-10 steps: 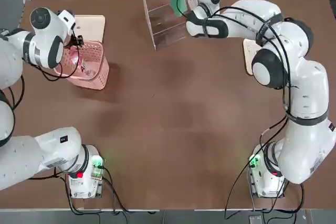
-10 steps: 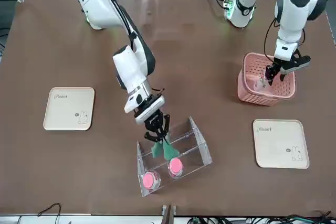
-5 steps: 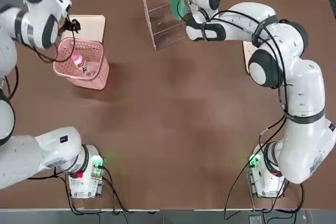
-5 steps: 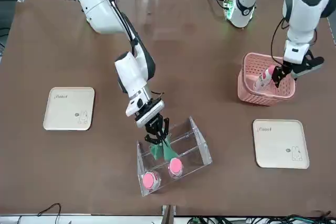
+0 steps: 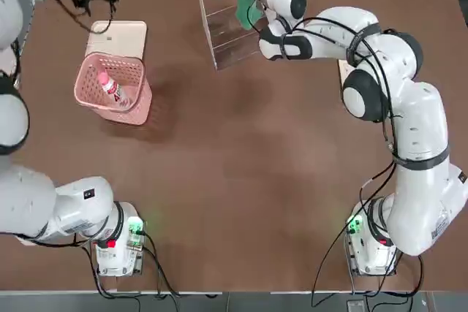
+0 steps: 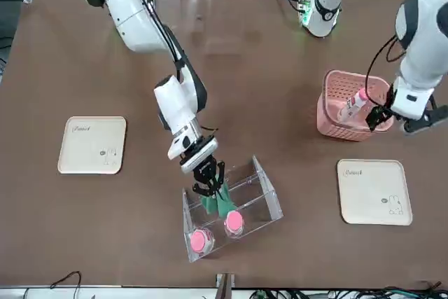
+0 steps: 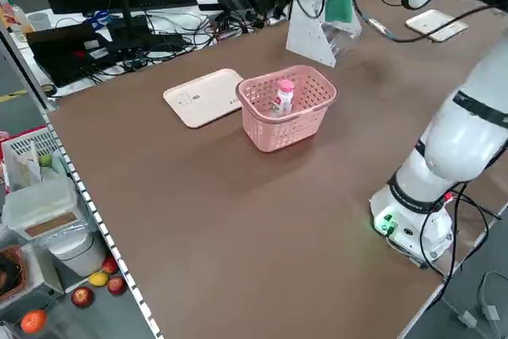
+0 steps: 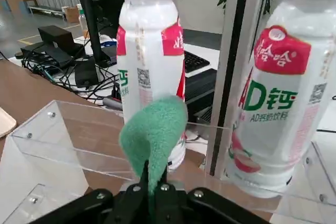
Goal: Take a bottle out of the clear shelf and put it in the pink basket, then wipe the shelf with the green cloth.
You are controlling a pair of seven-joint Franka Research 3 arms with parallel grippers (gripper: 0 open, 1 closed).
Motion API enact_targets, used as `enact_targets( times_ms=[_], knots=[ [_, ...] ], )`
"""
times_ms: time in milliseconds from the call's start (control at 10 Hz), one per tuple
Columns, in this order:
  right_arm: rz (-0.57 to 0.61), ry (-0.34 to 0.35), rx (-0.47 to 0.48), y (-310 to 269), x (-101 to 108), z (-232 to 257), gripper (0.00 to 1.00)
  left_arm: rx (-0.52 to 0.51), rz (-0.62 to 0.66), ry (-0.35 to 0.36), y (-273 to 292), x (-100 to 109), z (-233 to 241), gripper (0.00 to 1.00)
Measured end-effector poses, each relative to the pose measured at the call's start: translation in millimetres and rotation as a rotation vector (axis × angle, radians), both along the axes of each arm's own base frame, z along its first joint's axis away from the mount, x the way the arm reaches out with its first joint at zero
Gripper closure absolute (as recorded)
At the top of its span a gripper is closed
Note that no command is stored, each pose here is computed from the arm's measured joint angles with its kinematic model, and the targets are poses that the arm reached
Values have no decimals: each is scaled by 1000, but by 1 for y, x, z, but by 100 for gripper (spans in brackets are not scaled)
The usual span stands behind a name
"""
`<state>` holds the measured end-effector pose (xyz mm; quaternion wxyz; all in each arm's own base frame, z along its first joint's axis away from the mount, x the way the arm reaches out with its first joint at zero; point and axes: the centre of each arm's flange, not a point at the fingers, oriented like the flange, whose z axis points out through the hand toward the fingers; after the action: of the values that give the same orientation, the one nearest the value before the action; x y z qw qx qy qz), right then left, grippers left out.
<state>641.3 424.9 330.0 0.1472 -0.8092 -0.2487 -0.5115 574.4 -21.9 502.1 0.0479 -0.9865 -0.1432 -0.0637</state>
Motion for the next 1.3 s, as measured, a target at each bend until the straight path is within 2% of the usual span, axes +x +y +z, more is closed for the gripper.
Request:
enact_targets(
  times_ms=[200,500,700,900,1000,1300],
  knots=[
    [5,-12,9,5,1,3,97,-83,26,0,-3,15,49,0],
    [21,-27,28,19,-2,11,97,-86,-52,96,-1,6,100,0],
    [29,-33,42,30,-3,10,97,-80,-195,113,-10,6,103,0],
    [26,-29,53,35,-2,4,97,-68,-363,118,5,6,111,0],
    [25,-25,58,37,-2,1,97,-64,-405,113,13,6,115,0],
    [32,-17,81,50,-7,-4,97,-64,-425,115,9,7,115,0]
  ],
)
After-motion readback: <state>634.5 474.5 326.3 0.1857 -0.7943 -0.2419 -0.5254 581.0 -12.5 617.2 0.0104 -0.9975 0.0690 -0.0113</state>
